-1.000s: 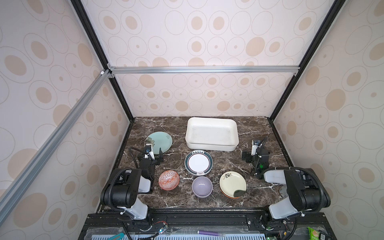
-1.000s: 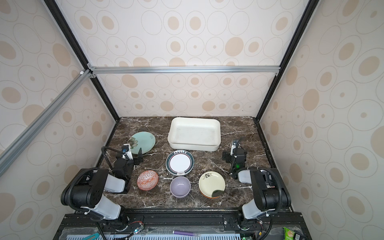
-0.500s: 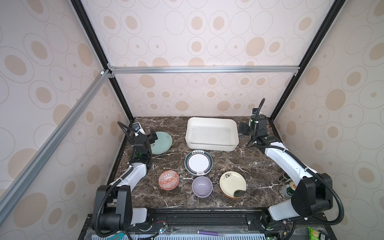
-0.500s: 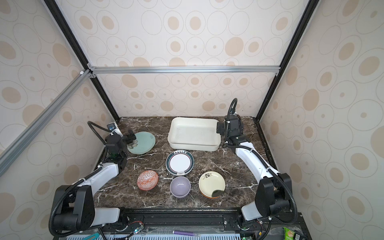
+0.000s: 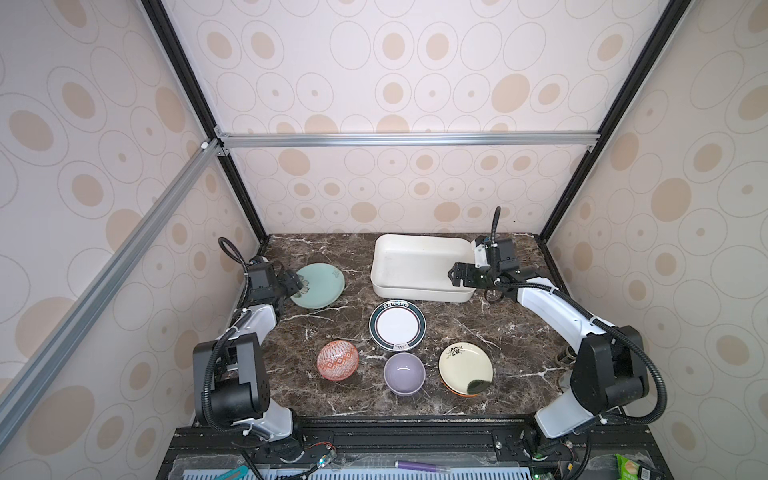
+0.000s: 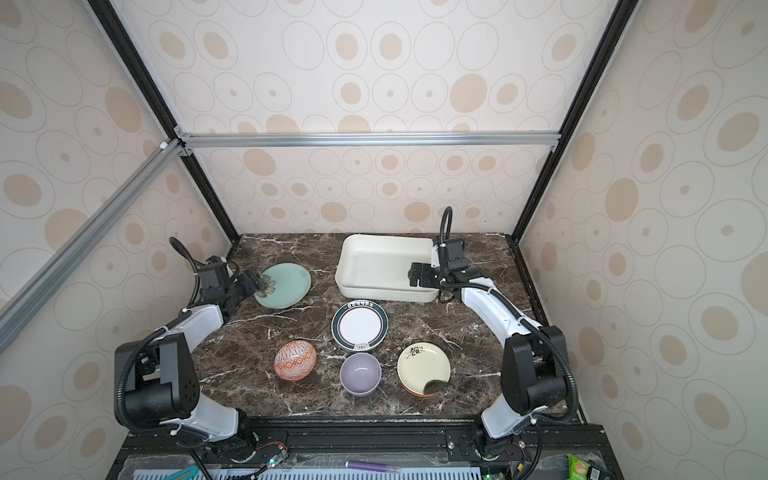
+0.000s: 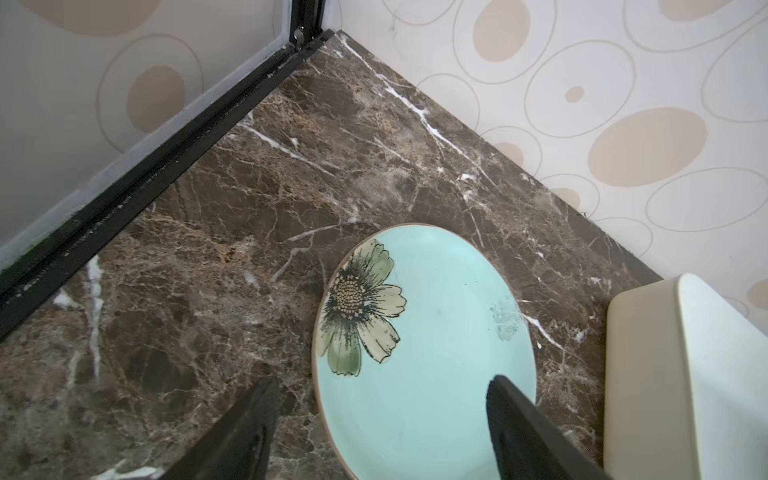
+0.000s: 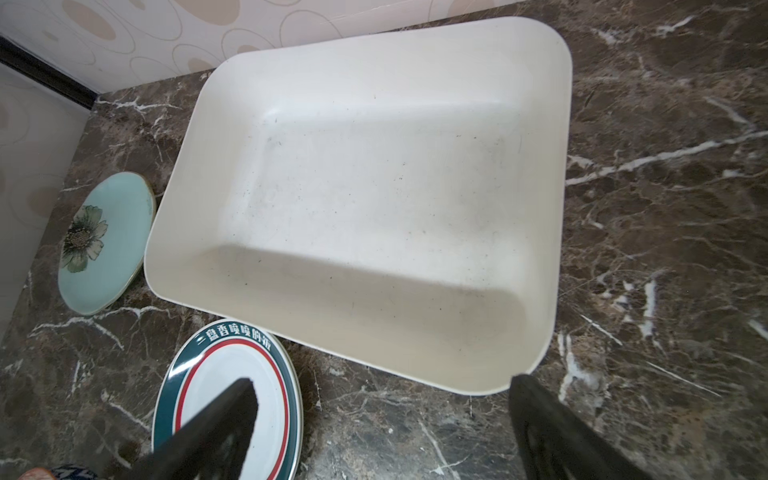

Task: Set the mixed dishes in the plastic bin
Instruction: 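Reach the left gripper to the mint-green plate while the right arm nears the bin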

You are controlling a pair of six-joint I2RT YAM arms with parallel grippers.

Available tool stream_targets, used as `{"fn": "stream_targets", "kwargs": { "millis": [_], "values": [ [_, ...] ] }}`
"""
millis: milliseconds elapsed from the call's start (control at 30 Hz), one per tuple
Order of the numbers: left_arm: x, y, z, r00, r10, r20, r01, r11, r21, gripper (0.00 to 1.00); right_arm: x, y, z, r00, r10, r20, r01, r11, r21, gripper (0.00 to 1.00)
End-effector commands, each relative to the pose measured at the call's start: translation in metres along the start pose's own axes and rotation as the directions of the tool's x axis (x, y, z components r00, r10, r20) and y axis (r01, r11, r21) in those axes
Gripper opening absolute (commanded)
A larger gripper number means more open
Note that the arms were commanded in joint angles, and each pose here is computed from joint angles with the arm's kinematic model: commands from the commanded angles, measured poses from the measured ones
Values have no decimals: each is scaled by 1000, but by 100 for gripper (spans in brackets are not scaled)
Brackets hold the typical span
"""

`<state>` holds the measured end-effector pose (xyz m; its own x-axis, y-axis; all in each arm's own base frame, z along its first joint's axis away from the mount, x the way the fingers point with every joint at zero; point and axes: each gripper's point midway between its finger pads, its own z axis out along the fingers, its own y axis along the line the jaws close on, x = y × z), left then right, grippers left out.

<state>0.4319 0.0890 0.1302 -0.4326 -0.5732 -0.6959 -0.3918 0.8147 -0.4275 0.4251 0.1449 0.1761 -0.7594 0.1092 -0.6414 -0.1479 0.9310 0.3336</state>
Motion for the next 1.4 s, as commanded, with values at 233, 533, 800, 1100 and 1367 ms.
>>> {"fn": "stream_targets", "kwargs": {
  "millis": [233, 533, 800, 1100, 1367],
  "values": [
    [32, 14, 26, 970, -182, -162, 201, 973, 114, 67, -3, 29, 6, 999, 21, -28, -25, 990, -141, 97],
    [52, 25, 47, 952, -204, -228, 227, 970, 83, 65, -7, 31, 15, 999, 13, -44, -19, 990, -143, 97],
    [64, 24, 59, 935, -236, -266, 273, 956, 111, 61, -7, 30, 28, 997, 25, -68, -35, 989, -147, 97],
    [78, 19, 73, 923, -224, -312, 270, 956, 112, 57, -7, 45, 31, 997, -7, -82, -6, 987, -160, 97],
    [94, 16, 81, 911, -197, -361, 243, 966, 87, 52, -8, 50, 27, 996, -28, -86, 14, 988, -156, 97]
  ]
}}
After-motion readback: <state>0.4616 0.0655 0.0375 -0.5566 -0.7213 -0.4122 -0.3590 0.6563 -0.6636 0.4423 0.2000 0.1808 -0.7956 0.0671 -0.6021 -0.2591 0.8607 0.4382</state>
